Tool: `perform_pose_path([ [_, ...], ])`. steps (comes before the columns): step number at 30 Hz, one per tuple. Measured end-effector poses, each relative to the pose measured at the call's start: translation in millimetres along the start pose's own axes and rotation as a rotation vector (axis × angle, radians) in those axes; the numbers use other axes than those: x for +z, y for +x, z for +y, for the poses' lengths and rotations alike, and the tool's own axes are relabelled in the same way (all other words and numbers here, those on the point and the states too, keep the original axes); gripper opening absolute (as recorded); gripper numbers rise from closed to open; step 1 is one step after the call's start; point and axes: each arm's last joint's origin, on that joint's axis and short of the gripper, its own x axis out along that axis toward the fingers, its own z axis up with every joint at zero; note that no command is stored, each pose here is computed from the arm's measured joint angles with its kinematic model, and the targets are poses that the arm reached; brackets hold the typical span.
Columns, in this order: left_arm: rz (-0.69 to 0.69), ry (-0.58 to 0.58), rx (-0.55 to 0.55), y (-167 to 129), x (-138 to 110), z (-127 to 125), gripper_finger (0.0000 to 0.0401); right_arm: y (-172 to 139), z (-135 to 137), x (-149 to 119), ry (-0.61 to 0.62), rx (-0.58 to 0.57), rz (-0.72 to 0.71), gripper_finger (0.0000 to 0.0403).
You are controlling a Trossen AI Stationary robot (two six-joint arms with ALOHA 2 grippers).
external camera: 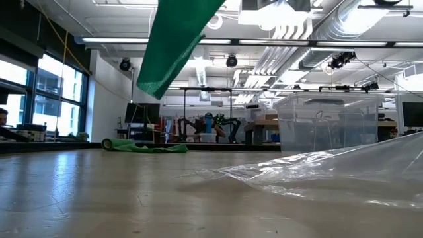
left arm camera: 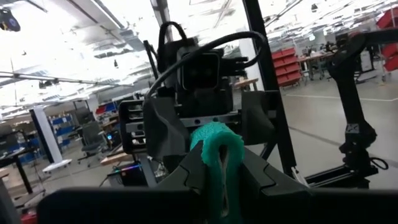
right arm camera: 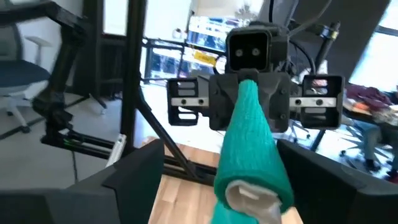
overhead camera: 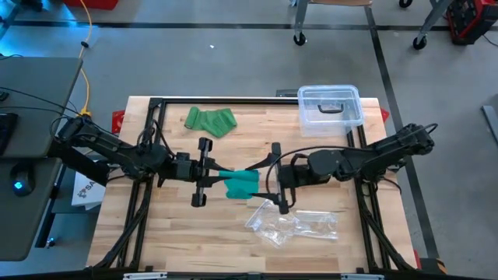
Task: Roll bandage
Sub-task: Roll the blue bandage
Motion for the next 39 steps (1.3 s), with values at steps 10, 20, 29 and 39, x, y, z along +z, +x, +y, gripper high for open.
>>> perform_pose_path([
  [10,0.015,0.004,-0.005,0.0,-1.5,-0.5,0.0032,-0.2,-2.1,1.4,-0.001,-0.044,0.015,0.018],
  [20,0.015,-0.025,-0.011,-0.2,-1.5,-1.2,0.0034,0.1,-3.2,1.2,-0.006,-0.047,0.016,0.0048],
  [29,0.04,-0.095,-0.022,-0.9,-3.2,-2.0,0.0138,0.4,-5.1,-0.2,-0.056,-0.068,0.03,0.0102],
  [39,0.095,-0.138,0.031,-1.7,-7.0,-1.2,0.0175,0.7,-8.0,-2.4,-0.071,-0.096,0.055,0.0176],
])
